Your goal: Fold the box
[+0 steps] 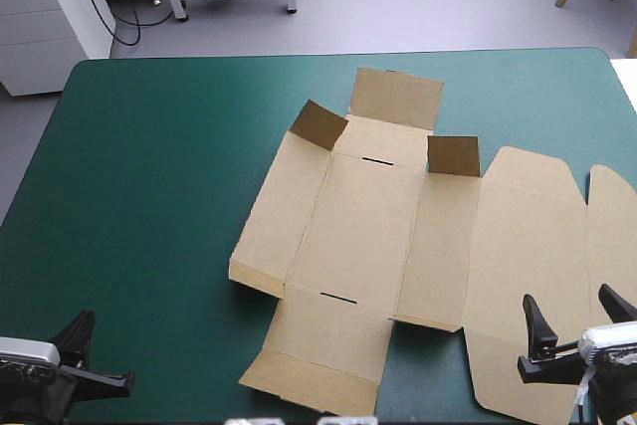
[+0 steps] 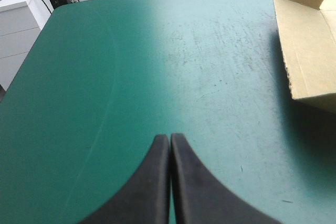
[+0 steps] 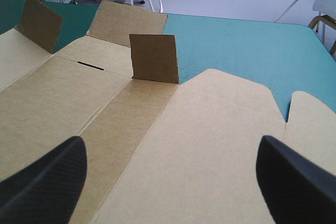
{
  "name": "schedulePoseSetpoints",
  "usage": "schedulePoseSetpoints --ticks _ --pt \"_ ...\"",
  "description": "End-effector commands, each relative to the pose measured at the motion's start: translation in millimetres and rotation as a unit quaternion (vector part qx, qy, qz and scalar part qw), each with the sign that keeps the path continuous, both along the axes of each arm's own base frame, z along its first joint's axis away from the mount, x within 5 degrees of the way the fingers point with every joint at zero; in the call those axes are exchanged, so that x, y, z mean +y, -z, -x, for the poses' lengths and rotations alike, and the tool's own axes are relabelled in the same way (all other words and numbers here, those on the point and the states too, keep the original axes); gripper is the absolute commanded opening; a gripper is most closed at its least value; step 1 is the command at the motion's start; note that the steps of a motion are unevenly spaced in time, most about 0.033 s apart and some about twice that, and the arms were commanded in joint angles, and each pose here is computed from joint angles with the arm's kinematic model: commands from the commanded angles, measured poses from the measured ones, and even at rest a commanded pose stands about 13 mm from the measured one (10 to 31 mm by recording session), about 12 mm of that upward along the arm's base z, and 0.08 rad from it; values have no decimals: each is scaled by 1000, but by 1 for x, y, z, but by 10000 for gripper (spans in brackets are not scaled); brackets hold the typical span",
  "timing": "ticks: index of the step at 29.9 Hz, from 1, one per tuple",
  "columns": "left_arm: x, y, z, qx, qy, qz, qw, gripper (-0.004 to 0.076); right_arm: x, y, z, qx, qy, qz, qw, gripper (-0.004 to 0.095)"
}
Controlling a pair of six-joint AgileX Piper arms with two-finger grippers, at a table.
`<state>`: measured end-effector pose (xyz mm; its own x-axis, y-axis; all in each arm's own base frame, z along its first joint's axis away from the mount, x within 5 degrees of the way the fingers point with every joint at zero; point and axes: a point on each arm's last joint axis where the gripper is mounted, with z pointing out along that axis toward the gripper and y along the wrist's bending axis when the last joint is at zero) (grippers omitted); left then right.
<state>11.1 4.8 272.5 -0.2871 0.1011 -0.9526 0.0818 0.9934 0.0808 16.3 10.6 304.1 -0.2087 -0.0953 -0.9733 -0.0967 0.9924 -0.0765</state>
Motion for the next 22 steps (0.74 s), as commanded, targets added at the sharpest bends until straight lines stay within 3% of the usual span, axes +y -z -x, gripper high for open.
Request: schedulePoseSetpoints --ticks 1,9,22 --pt "0 -13 2 -51 6 10 999 -10 -1 -13 -2 -41 7 -1 999 824" --pt "0 -13 2 -51 6 10 999 -10 -2 -25 -19 -22 10 5 1000 824" --pt "0 -13 2 -51 6 10 999 -10 -8 -104 -134 78 -34 129 988 823"
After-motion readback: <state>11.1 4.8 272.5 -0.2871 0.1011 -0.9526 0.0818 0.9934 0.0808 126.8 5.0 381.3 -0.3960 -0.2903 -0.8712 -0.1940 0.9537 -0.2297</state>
